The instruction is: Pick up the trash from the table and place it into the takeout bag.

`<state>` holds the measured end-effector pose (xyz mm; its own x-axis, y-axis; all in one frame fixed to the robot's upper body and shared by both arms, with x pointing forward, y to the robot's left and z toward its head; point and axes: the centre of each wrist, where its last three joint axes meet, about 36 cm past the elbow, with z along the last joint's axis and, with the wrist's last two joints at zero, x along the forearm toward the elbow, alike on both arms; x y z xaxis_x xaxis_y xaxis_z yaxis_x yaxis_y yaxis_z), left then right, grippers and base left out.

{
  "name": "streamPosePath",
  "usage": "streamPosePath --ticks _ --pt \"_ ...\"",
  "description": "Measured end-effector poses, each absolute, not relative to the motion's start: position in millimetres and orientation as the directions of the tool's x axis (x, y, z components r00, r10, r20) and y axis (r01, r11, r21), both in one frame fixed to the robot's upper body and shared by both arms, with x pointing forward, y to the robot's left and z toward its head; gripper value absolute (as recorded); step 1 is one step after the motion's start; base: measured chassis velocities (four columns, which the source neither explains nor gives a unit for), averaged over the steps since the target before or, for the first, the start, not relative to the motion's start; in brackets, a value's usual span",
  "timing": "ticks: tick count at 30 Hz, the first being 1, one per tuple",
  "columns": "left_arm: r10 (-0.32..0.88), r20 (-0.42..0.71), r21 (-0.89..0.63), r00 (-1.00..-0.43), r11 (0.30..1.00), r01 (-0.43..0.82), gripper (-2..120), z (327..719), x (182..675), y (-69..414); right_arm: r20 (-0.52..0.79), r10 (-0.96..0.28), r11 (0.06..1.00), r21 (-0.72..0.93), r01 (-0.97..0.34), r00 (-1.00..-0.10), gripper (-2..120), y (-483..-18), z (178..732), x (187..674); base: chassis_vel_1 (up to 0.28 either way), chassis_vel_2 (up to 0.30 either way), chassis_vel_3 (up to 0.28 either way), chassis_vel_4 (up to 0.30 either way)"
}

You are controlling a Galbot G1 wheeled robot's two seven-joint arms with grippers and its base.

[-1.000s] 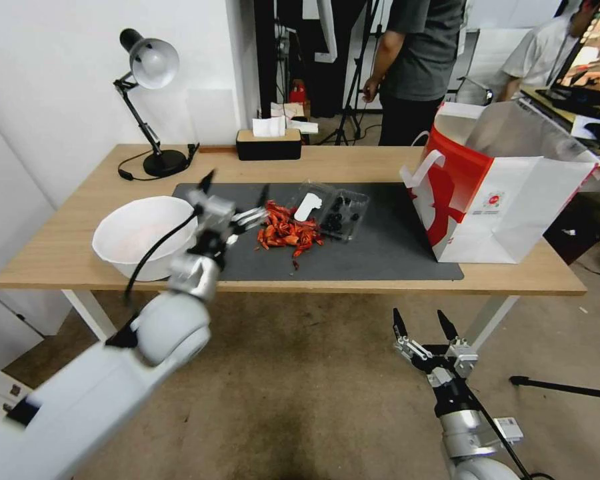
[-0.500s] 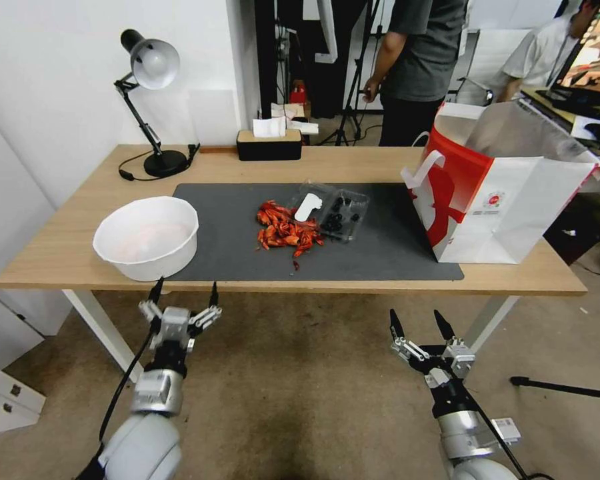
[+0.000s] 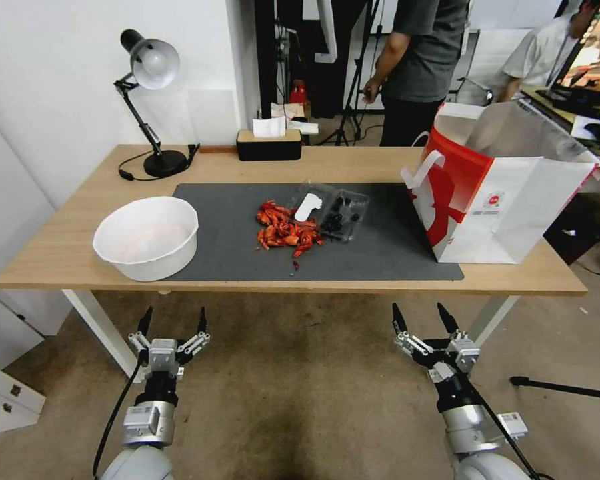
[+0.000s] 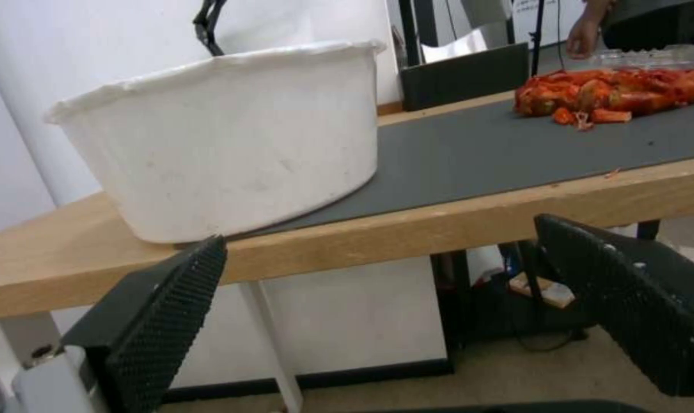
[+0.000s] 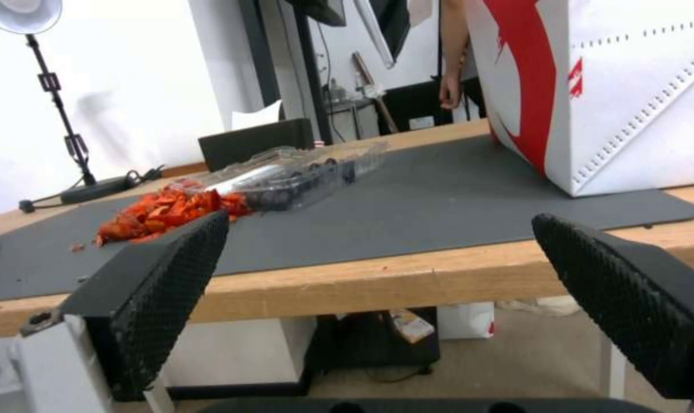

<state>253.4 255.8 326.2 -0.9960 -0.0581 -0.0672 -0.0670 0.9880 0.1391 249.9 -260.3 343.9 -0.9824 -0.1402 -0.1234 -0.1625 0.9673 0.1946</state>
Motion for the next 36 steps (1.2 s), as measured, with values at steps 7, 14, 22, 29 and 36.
streamPosePath --ticks 7,14,22,29,36 --pt "-0.048 -0.072 0.13 -0.996 0.99 -0.057 100 325.6 252.9 253.7 -0.131 -0.148 0.968 0.183 -0.171 -0.98 100 -260.3 344.4 251.0 0.0 0.0 0.0 0.0" --pt "-0.046 -0.072 0.13 -0.996 0.99 -0.055 100 325.8 253.4 253.3 -0.132 -0.148 0.968 0.183 -0.171 -0.98 100 -260.2 344.4 251.1 0.0 0.0 0.0 0.0" --pt "-0.045 -0.072 0.13 -0.996 0.99 -0.054 100 325.8 253.6 253.1 -0.132 -0.148 0.968 0.183 -0.171 -0.98 100 -260.2 344.3 251.1 0.0 0.0 0.0 0.0" --pt "-0.045 -0.071 0.131 -0.996 0.99 -0.054 100 325.9 253.7 253.1 -0.132 -0.148 0.968 0.183 -0.171 -0.98 100 -260.2 344.2 251.0 0.0 0.0 0.0 0.0" --pt "-0.044 -0.071 0.131 -0.997 0.99 -0.053 100 325.9 253.8 253.0 -0.132 -0.148 0.968 0.183 -0.171 -0.98 100 -260.2 344.0 251.0 0.0 0.0 0.0 0.0"
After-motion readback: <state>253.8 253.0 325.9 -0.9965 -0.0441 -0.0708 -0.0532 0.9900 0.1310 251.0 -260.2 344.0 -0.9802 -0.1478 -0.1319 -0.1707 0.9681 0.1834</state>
